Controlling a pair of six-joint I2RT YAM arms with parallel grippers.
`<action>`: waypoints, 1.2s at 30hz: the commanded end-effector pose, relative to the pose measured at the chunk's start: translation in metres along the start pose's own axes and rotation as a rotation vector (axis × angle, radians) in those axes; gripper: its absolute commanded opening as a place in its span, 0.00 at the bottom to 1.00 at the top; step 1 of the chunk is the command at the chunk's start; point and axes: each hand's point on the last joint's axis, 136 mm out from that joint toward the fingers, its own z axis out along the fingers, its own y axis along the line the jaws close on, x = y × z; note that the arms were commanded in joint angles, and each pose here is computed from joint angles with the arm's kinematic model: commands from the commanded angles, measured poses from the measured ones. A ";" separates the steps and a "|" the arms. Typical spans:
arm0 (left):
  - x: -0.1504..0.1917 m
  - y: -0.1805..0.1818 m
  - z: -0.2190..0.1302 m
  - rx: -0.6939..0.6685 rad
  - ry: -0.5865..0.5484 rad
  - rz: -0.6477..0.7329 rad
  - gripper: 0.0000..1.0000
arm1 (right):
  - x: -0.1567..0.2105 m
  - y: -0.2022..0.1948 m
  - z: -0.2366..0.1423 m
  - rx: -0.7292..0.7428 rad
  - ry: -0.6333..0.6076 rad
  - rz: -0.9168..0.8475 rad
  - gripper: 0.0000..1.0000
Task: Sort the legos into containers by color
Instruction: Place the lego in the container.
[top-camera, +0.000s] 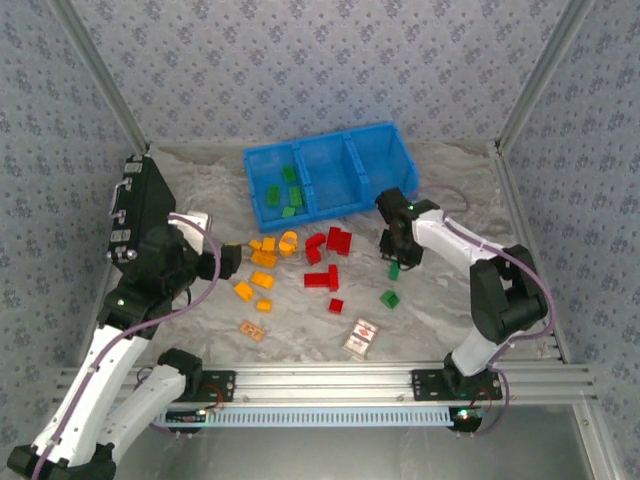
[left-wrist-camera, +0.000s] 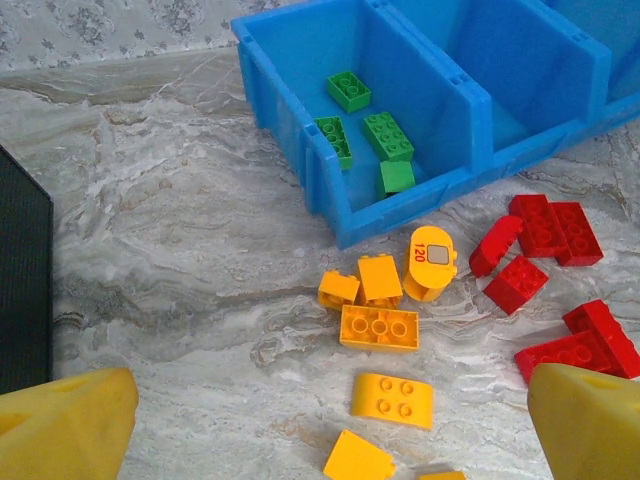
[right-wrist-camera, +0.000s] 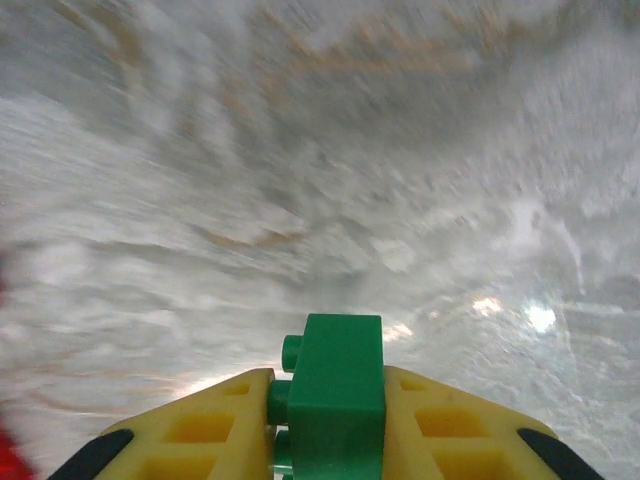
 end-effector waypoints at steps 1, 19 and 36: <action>0.004 0.006 -0.004 -0.028 0.001 0.019 1.00 | -0.021 0.018 -0.026 -0.017 -0.051 -0.059 0.27; 0.022 0.042 -0.042 -0.204 -0.034 0.014 1.00 | -0.121 0.259 -0.109 -0.333 -0.418 -0.607 0.24; 0.014 0.039 -0.043 -0.193 -0.041 0.012 1.00 | -0.116 0.343 -0.059 -0.490 -0.512 -0.761 0.35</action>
